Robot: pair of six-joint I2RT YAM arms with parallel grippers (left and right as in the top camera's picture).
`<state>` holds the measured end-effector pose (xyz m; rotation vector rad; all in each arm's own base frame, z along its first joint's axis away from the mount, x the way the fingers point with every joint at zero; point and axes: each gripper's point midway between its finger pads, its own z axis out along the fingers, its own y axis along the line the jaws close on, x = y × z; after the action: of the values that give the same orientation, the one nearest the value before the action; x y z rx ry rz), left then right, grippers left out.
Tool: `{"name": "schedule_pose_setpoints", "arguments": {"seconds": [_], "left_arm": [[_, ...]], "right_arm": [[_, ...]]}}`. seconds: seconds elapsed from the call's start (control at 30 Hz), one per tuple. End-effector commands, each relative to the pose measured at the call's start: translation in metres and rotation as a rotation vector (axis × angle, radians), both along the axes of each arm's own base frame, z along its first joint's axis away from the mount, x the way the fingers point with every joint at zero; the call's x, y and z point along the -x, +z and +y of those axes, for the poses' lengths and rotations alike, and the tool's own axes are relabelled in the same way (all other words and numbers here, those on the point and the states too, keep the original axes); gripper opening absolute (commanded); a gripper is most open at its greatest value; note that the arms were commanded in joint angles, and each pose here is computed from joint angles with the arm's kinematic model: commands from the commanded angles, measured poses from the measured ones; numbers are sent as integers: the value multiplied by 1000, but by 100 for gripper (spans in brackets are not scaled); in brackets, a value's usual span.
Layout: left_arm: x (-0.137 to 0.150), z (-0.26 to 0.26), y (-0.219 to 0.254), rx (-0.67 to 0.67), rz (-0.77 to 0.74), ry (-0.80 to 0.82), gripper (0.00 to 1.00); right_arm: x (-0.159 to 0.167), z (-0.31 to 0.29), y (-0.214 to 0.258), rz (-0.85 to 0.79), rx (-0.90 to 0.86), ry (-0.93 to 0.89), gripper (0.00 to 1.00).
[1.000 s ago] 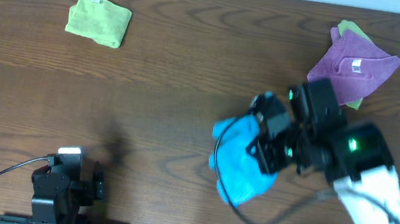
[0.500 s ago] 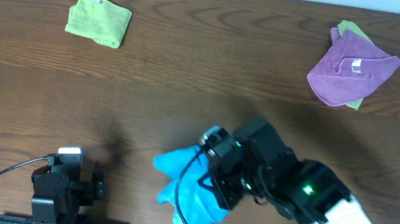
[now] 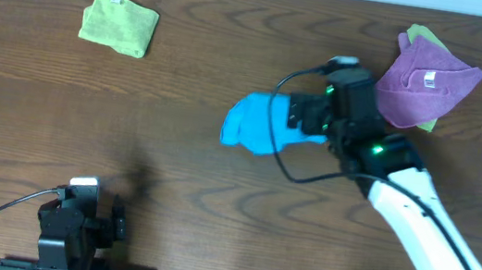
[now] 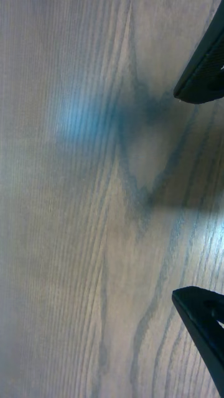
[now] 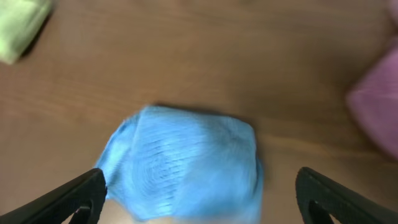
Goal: Fold the cloth
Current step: 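Lift the blue cloth with the right gripper and pull it toward center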
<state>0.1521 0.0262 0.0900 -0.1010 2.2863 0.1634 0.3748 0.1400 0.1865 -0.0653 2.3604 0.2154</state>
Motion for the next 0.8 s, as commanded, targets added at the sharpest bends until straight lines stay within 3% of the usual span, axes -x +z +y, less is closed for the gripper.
{"name": "schedule_pose_setpoints", "arguments": {"seconds": [0.0, 0.43, 0.77], "left_arm": [[9, 3, -13, -30, 60, -5, 95], [9, 3, -13, -30, 60, -5, 95], [9, 3, -13, -30, 60, -5, 95]], "right_arm": [[-3, -17, 9, -6, 15, -36, 99], [63, 50, -79, 441, -278, 249, 94], [45, 90, -138, 421, -216, 407, 87]]}}
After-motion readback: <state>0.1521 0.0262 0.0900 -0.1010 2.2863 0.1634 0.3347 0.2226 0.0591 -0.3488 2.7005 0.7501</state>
